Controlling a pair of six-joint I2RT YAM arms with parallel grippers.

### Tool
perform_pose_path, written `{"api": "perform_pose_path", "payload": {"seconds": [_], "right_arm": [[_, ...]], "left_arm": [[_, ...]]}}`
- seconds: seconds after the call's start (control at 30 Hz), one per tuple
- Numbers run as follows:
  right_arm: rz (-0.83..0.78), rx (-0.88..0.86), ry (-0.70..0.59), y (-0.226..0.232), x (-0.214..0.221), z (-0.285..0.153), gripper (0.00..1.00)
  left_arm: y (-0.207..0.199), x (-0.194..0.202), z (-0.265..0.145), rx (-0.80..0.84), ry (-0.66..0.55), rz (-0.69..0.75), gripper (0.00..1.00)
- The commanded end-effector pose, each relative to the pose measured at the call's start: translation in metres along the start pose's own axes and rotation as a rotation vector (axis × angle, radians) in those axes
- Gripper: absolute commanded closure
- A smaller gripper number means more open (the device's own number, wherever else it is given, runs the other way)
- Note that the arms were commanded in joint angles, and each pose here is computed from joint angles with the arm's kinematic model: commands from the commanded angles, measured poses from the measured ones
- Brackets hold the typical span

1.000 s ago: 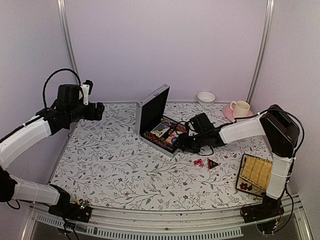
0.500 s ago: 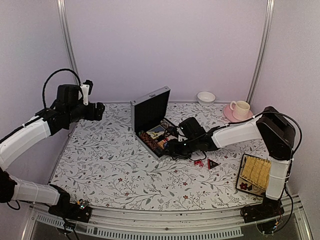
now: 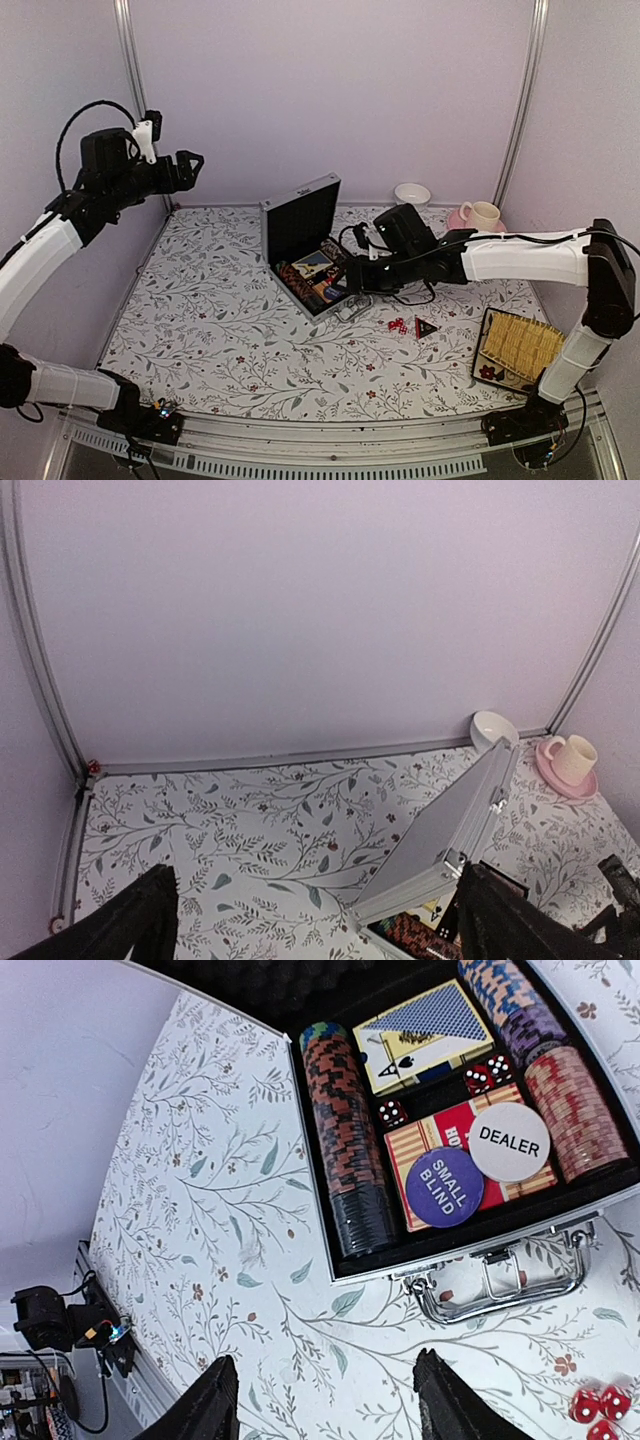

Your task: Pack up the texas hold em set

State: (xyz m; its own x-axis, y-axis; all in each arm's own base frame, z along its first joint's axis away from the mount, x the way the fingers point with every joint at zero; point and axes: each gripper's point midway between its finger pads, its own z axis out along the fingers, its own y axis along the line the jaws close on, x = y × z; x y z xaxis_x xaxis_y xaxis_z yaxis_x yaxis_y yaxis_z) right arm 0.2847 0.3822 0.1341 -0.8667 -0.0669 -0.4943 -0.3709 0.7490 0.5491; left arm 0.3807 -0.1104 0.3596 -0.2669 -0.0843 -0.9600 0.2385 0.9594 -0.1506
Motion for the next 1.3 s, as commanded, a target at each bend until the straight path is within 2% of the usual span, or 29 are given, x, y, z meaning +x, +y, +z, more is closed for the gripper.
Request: {"api": "perform_pose_path", "payload": {"seconds": [0.0,0.07,0.2,0.33,0.67,0.9,1.27], "right_arm": [[-0.005,0.081,0.034,-0.021,0.013,-0.03,0.39],[0.02,0.125,0.054,-0.035,0.022,-0.036,0.4],[0.064,0.277,0.136,-0.062,0.04,-0.037,0.44],[0.077,0.452,0.215,-0.087,0.06,-0.031,0.46],[0.126,0.565,0.242,-0.105,0.065,-0.016,0.54],[0.168,0.626,0.25,-0.124,0.073,-0.017,0.55],[0.158,0.675,0.243,-0.136,0.071,-0.008,0.63]], "left_arm": [[0.001,-0.034,-0.013,0.0,-0.098,0.015,0.03],[0.01,-0.026,-0.013,-0.044,-0.112,0.033,0.03],[0.023,0.012,-0.001,-0.098,-0.022,0.052,0.03],[0.013,0.018,0.006,-0.038,0.007,0.037,0.03],[0.021,0.018,0.005,-0.084,0.01,0.057,0.03],[0.02,0.019,0.005,-0.076,0.012,0.06,0.03],[0.018,0.021,0.007,-0.065,0.02,0.056,0.03]]}}
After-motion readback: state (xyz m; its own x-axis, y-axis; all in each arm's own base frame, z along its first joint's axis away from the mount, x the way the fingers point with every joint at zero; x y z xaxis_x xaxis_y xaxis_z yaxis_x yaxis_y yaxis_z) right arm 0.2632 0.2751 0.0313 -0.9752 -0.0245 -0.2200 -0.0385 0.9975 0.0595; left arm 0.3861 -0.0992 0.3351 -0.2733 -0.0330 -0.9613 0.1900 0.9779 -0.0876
